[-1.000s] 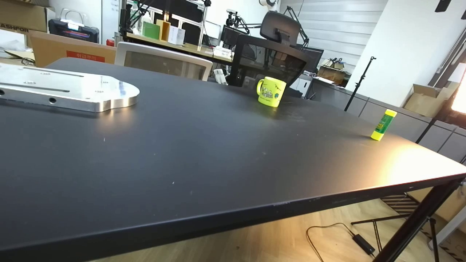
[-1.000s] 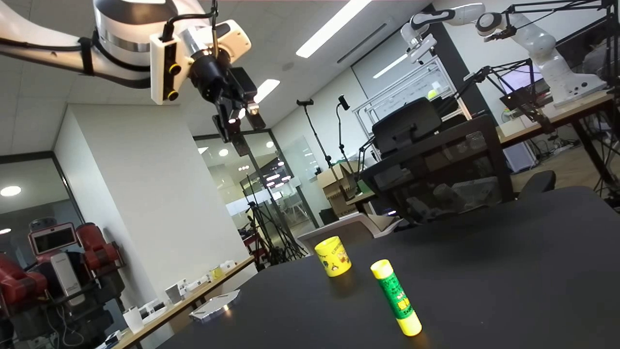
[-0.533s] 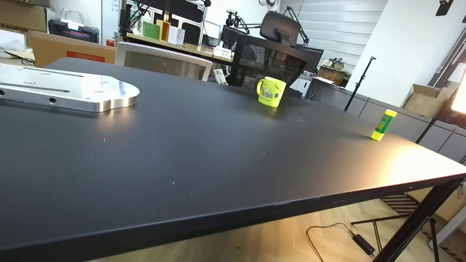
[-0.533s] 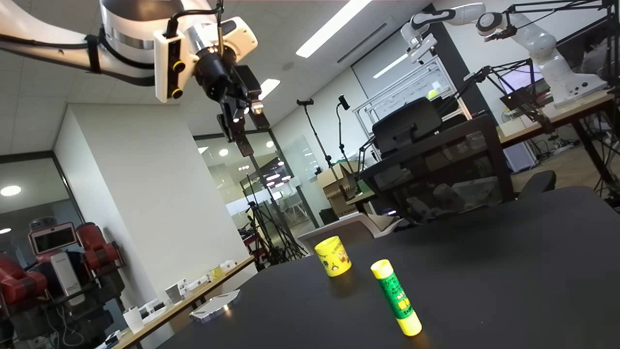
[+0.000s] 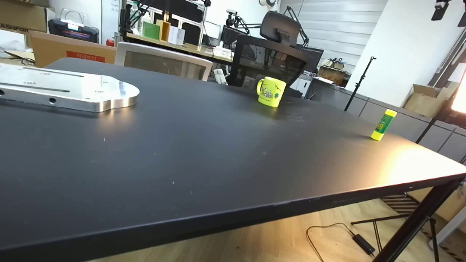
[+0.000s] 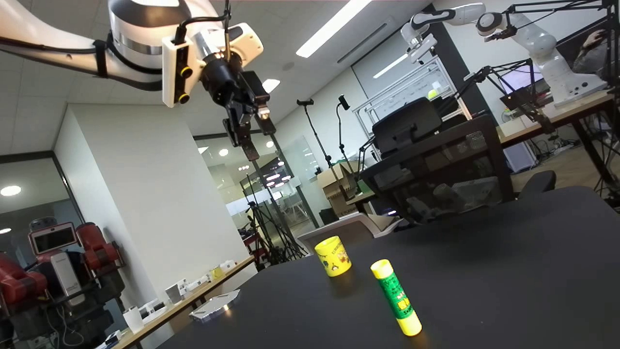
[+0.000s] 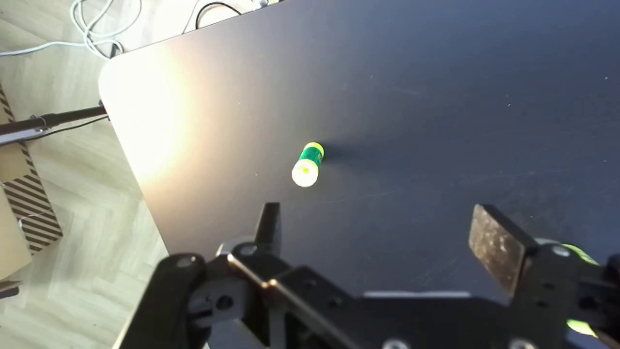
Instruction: Put the yellow object in the yellow mug cup
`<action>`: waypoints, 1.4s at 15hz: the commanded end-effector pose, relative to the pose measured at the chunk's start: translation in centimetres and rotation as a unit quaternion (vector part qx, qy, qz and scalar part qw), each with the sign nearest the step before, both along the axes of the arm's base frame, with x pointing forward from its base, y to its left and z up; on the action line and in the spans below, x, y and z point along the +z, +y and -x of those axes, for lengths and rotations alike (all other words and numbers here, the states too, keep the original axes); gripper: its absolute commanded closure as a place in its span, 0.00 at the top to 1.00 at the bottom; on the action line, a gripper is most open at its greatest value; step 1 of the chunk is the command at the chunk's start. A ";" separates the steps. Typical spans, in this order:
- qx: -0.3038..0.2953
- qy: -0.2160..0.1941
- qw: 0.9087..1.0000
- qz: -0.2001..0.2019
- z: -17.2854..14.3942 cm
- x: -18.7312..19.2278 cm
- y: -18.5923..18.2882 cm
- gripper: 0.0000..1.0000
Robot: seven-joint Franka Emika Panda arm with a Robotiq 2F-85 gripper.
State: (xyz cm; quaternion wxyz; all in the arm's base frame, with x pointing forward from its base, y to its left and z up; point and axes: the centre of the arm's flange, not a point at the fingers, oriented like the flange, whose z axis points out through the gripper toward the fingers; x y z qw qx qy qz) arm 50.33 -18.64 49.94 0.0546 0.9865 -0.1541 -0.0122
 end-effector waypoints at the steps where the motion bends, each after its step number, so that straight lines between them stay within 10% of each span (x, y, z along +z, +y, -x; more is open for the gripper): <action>1: -0.015 0.000 1.000 0.017 -3.4 -1.6 -0.9 1.00; 15: -0.089 0.013 0.995 -0.047 -4.9 -15.4 -6.9 1.00; 21: -0.137 -0.045 0.989 -0.030 -3.0 -17.2 -9.6 1.00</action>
